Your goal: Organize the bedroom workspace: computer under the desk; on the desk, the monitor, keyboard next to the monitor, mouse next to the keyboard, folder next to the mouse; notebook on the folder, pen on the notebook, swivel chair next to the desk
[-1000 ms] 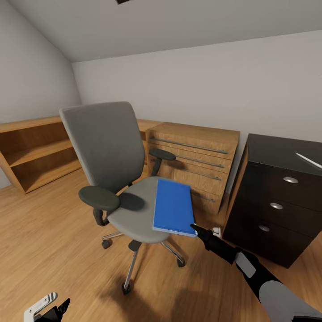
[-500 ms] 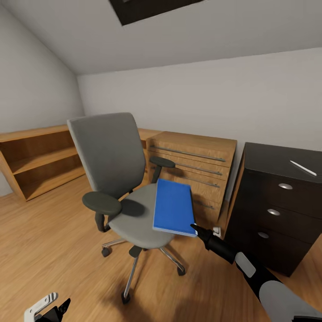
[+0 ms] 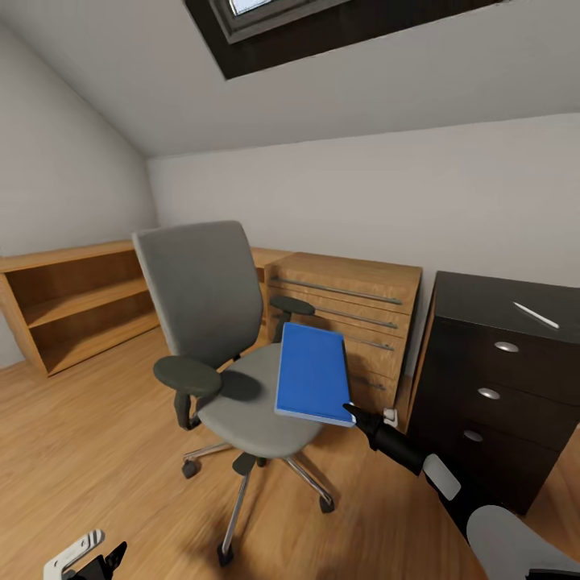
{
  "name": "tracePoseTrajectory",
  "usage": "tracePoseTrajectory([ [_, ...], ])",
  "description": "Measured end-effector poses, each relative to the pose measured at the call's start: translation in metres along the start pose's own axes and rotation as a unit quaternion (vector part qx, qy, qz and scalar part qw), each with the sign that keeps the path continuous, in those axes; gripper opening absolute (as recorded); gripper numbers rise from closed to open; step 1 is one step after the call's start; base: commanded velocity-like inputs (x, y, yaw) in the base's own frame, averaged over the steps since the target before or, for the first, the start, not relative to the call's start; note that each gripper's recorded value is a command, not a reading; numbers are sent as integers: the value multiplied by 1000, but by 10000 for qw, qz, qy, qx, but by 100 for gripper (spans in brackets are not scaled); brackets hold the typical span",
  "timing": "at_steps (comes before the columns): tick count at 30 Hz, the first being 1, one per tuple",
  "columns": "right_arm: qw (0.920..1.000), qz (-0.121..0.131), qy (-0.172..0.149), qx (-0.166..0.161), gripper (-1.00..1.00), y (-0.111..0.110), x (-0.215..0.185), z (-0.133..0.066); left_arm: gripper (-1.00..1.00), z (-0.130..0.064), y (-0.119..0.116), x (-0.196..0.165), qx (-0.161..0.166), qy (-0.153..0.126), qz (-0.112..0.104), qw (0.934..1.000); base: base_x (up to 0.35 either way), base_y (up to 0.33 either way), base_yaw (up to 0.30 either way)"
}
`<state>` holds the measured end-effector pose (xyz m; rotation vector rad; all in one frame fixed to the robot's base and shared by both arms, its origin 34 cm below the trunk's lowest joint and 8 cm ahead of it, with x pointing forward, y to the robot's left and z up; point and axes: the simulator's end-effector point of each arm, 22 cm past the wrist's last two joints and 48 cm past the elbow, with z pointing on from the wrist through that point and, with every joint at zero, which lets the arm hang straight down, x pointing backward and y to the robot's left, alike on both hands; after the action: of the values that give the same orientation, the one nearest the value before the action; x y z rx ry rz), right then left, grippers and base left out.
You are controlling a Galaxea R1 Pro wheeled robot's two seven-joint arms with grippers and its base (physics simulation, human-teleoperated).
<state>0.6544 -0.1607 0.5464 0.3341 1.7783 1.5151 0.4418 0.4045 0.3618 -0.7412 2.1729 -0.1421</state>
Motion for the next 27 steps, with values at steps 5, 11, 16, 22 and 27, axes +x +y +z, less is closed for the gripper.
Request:
tracePoseTrajectory([
  [5, 10000, -26, -8, -21, -100, 10, -5, 1, 100, -4, -4, -6, 17, -9, -3, 10000, -115, 0, 0],
  [11, 10000, -22, -5, -13, -100, 21, -12, 4, 100, -10, -11, -16, 37, -2, -2, 10000, -284, 0, 0],
  [16, 10000, -22, 0, -10, -100, 30, -18, 6, 100, -15, -17, -25, 42, -1, -7, 10000, -319, 0, 0],
  [22, 10000, -23, 1, -9, -100, 42, -25, 8, 100, -21, -23, -36, 44, 3, -5, 10000, -303, 0, 0],
  [27, 10000, -35, 9, 15, -100, 51, -31, 10, 100, -26, -27, -40, 23, 52, -4, 10000, -96, 0, 0],
])
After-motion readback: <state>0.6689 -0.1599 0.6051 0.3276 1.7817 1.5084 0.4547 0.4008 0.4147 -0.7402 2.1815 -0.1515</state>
